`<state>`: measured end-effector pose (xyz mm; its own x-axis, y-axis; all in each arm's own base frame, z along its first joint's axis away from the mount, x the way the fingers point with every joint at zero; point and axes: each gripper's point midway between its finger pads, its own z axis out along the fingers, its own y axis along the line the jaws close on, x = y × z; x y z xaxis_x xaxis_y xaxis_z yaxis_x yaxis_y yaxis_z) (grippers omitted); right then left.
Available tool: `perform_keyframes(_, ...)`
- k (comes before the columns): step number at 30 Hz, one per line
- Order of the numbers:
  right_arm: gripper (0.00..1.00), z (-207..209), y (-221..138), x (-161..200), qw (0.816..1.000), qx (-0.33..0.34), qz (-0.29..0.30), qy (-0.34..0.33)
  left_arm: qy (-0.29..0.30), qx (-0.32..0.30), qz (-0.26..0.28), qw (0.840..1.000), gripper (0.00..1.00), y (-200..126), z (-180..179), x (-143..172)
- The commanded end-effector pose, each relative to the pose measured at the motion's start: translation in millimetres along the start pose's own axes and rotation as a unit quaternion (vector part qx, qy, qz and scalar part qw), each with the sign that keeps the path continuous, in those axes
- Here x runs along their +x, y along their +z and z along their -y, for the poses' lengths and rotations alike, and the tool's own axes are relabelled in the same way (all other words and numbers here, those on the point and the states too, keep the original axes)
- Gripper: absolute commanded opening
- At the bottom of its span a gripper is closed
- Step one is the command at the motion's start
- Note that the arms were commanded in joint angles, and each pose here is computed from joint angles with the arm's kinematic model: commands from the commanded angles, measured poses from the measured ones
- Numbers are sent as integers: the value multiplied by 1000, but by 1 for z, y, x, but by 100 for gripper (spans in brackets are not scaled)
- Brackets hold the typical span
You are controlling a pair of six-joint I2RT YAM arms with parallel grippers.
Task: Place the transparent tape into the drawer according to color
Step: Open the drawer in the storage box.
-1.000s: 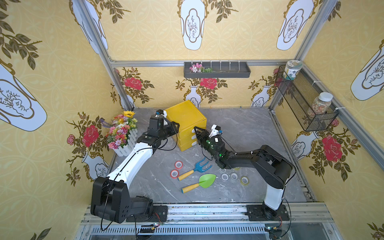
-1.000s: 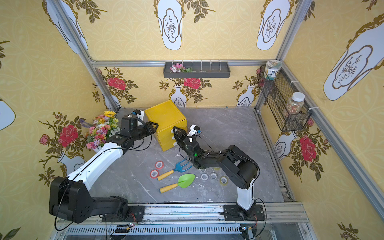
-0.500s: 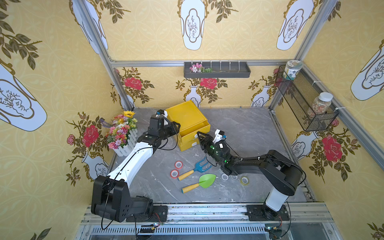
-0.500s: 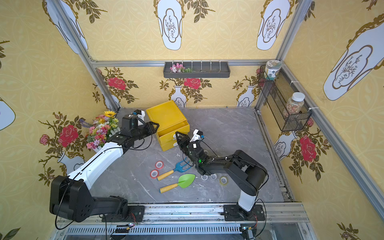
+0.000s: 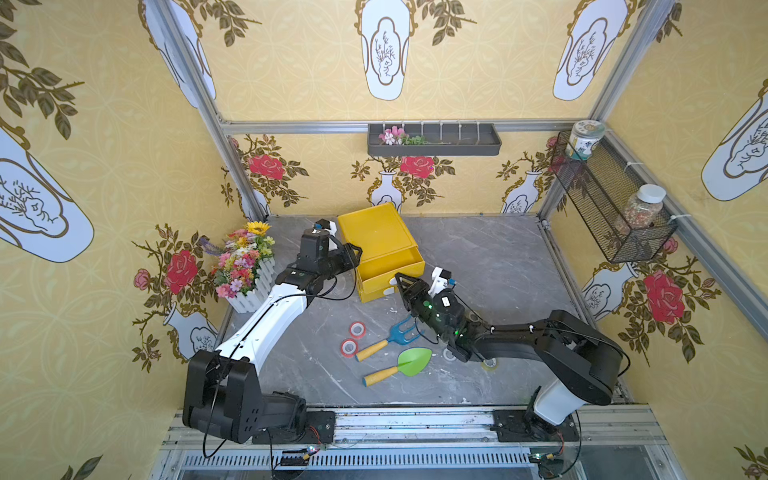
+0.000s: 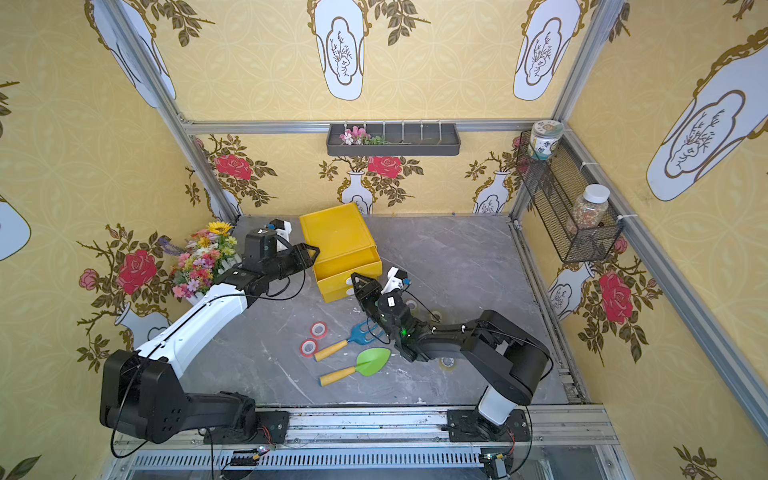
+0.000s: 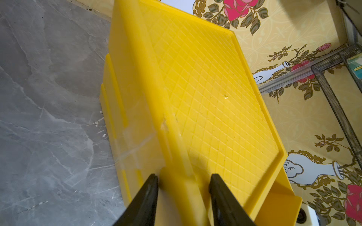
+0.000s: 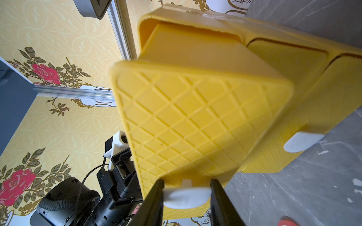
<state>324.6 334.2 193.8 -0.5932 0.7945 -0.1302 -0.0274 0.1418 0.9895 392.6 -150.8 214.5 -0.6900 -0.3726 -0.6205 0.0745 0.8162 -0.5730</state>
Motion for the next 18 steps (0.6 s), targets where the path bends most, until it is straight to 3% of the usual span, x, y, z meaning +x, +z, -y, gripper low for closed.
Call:
perform_keyframes(1, 37, 10, -6, 9, 999, 25, -20, -14, -9, -29, -61, 998, 48, 3, -17, 31)
perform_keyframes(18, 37, 20, -24, 27, 998, 48, -34, -17, -11, -29, -64, 997, 48, 4, -17, 32)
